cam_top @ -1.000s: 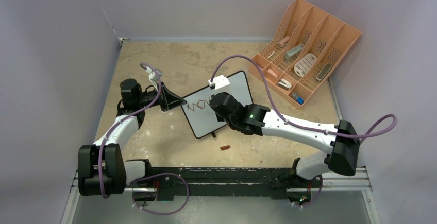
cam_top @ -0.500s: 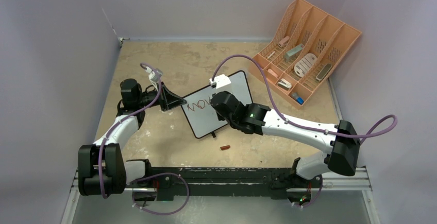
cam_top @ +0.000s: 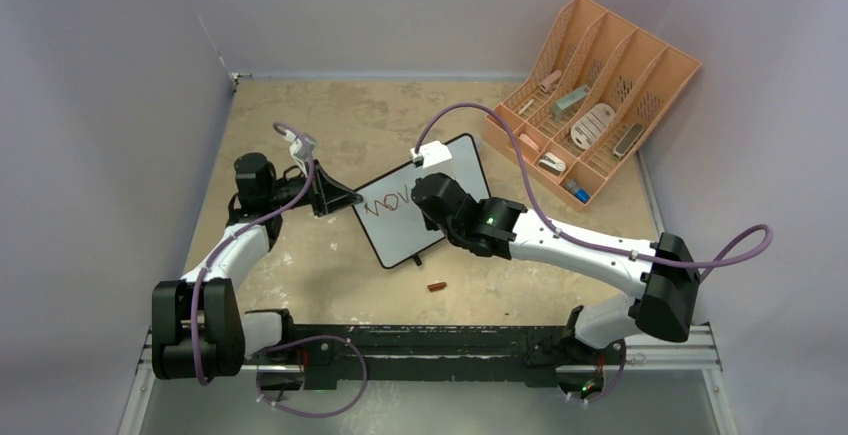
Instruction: Write a sentence on the whiteboard
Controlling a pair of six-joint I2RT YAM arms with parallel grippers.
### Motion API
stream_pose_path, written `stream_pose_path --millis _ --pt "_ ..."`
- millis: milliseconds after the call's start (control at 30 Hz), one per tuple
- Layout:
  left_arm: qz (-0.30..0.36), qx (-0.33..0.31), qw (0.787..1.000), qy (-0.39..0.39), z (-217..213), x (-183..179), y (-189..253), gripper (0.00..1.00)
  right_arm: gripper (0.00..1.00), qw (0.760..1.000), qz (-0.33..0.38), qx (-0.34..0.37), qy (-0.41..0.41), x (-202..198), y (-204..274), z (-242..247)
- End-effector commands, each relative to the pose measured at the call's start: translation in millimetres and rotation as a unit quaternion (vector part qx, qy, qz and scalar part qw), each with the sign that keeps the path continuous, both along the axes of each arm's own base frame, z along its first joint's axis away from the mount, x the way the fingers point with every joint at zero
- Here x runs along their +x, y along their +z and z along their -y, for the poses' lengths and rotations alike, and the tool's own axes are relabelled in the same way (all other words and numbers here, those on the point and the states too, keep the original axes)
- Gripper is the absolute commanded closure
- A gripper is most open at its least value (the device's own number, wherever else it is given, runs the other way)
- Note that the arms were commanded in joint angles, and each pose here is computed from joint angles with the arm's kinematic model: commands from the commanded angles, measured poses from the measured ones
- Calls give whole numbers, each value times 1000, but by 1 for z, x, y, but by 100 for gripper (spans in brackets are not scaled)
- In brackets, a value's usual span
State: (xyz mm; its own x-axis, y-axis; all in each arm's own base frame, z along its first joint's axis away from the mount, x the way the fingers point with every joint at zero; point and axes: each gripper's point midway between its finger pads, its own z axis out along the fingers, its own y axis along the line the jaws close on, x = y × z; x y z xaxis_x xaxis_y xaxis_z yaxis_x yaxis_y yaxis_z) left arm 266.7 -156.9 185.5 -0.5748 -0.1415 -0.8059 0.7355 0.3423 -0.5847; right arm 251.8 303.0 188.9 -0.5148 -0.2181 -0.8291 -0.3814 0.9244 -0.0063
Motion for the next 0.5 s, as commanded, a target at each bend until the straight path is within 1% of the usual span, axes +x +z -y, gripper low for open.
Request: stream_pose_path --millis 0,467 --pt "32 2 999 -28 4 -3 7 100 100 999 32 10 -28 15 20 9" --pt "32 2 999 -29 4 -3 7 100 100 998 53 31 -24 21 38 0"
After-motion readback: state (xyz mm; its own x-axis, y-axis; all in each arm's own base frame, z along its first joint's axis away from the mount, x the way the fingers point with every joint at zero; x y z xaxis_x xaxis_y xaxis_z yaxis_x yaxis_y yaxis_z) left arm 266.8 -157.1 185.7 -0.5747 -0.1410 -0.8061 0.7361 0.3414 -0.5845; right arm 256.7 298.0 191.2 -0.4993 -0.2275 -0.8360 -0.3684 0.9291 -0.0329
